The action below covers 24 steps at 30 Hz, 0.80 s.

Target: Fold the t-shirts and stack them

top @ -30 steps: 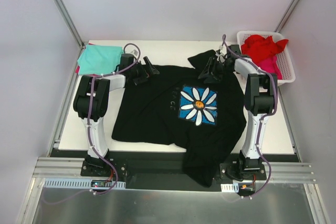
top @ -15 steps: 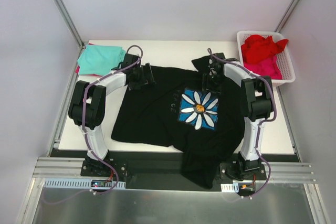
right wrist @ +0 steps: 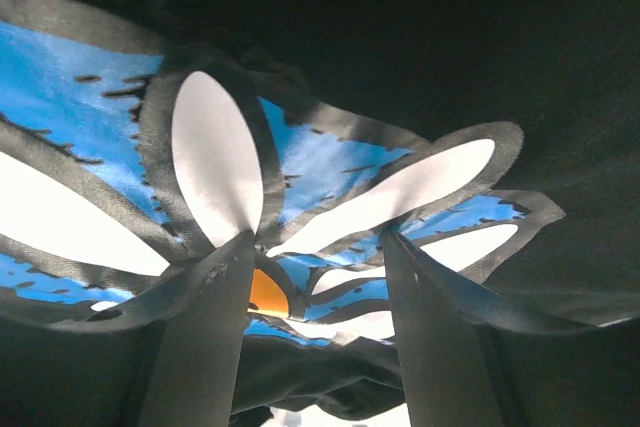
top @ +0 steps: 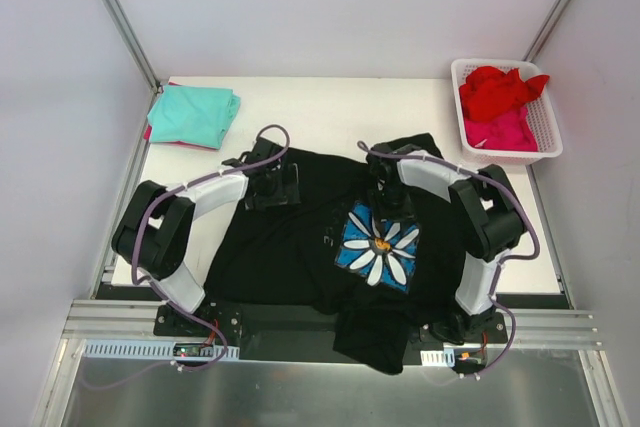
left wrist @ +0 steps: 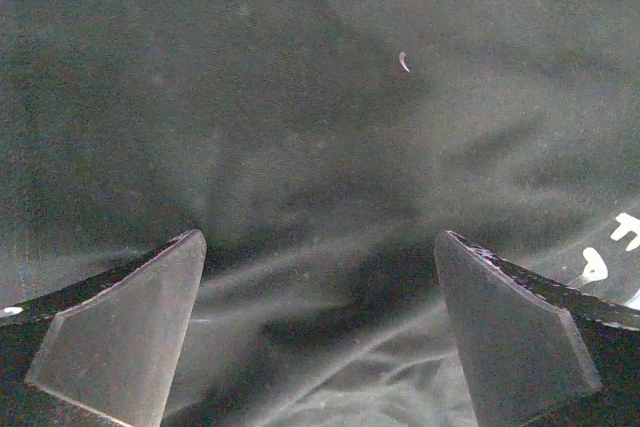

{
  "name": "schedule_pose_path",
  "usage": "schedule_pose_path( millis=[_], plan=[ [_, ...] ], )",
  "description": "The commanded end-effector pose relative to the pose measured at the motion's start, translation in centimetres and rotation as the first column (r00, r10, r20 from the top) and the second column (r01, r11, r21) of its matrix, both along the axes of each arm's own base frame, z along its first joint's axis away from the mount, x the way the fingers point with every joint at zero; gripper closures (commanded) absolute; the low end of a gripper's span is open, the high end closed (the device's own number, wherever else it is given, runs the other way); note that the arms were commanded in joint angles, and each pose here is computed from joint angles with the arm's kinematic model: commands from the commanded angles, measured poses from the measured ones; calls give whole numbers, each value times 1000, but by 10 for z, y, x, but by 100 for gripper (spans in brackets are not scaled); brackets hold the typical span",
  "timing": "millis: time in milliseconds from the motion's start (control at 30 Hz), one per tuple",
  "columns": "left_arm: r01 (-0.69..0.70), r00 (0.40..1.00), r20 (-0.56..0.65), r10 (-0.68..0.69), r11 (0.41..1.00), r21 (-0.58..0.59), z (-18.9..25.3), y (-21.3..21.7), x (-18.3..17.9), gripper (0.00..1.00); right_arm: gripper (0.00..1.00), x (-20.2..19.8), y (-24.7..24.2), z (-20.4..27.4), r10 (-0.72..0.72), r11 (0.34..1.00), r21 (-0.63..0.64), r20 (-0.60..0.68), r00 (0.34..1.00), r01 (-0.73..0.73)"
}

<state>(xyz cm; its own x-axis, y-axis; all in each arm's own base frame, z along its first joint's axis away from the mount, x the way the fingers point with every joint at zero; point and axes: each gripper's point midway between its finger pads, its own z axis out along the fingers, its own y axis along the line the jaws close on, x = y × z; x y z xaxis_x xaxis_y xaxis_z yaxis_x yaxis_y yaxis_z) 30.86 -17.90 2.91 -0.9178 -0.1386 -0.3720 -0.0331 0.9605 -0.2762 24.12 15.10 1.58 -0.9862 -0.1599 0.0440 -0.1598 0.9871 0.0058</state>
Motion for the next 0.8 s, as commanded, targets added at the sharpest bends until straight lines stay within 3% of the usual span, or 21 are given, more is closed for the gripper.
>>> schedule_pose_path(
  millis=[0, 133, 267, 500, 667, 767],
  plan=[
    [25, 993, -116, -17, 997, 69, -10, 3, -61, 1, 42, -48, -7, 10, 28, 995, -94, -37, 999, -31],
    [51, 990, -136, -40, 996, 79, -6, -1, -88, 1, 42, -68, -4, 16, 51, 991, -119, -13, 999, -52],
    [47, 996, -86, -37, 992, 120, 21, 3, -89, 1, 42, -66, -4, 39, 48, 989, -140, 82, 996, -36],
    [23, 975, 218, -44, 995, 98, 156, -13, -19, 1, 40, -1, -11, 141, 24, 988, -152, 347, 938, 31],
    [17, 951, 307, -41, 997, 79, 193, -30, 48, 1, 41, 77, -24, 165, -73, 996, -9, 416, 907, 84],
    [21, 955, 295, -42, 997, 72, 171, -41, 88, 1, 43, 125, -50, 155, -188, 982, 86, 394, 900, 168]
  ],
)
